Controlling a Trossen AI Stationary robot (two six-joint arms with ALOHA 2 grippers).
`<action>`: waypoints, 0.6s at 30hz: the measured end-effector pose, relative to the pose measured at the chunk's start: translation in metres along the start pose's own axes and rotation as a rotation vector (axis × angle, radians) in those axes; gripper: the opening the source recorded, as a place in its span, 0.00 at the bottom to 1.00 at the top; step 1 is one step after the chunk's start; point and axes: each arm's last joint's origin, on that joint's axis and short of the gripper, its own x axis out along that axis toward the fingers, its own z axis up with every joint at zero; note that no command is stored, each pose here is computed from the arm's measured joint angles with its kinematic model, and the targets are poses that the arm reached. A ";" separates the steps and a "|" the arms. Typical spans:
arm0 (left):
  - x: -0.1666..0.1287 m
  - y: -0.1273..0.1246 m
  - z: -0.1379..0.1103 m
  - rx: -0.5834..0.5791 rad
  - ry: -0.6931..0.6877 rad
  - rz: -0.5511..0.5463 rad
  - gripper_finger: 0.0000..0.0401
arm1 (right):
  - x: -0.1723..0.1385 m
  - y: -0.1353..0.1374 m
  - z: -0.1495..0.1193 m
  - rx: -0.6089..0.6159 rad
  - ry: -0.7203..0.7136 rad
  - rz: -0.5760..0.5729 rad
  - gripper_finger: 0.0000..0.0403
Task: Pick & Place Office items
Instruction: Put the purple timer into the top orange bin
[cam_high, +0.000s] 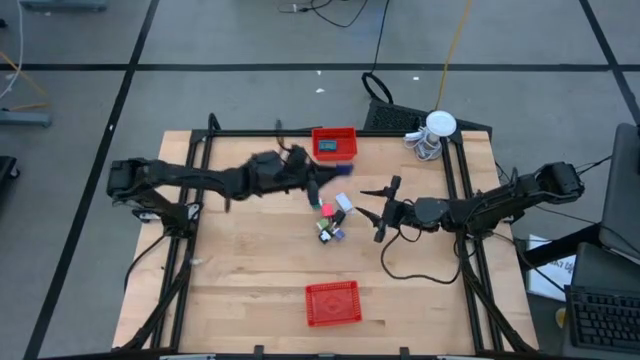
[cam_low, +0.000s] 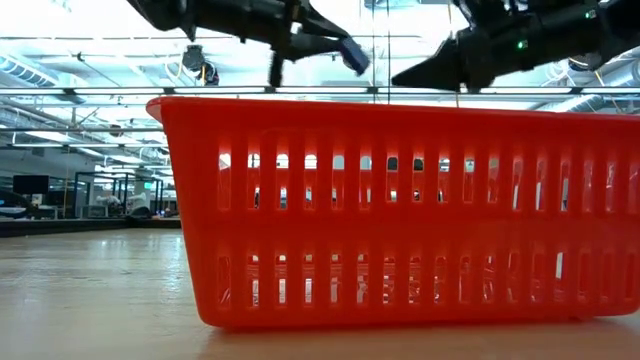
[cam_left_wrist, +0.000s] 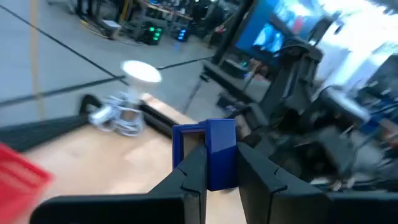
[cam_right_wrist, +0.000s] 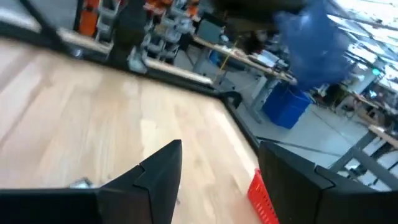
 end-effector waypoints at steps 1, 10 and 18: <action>-0.004 0.001 0.003 0.029 0.010 0.015 0.14 | -0.002 -0.004 0.002 0.019 0.004 -0.007 0.50; -0.016 0.010 0.013 0.184 0.041 0.114 0.14 | -0.023 -0.039 -0.005 0.228 0.086 0.259 0.46; 0.002 0.056 0.003 0.227 0.104 0.249 0.14 | -0.047 -0.043 -0.046 0.415 -0.040 0.377 0.41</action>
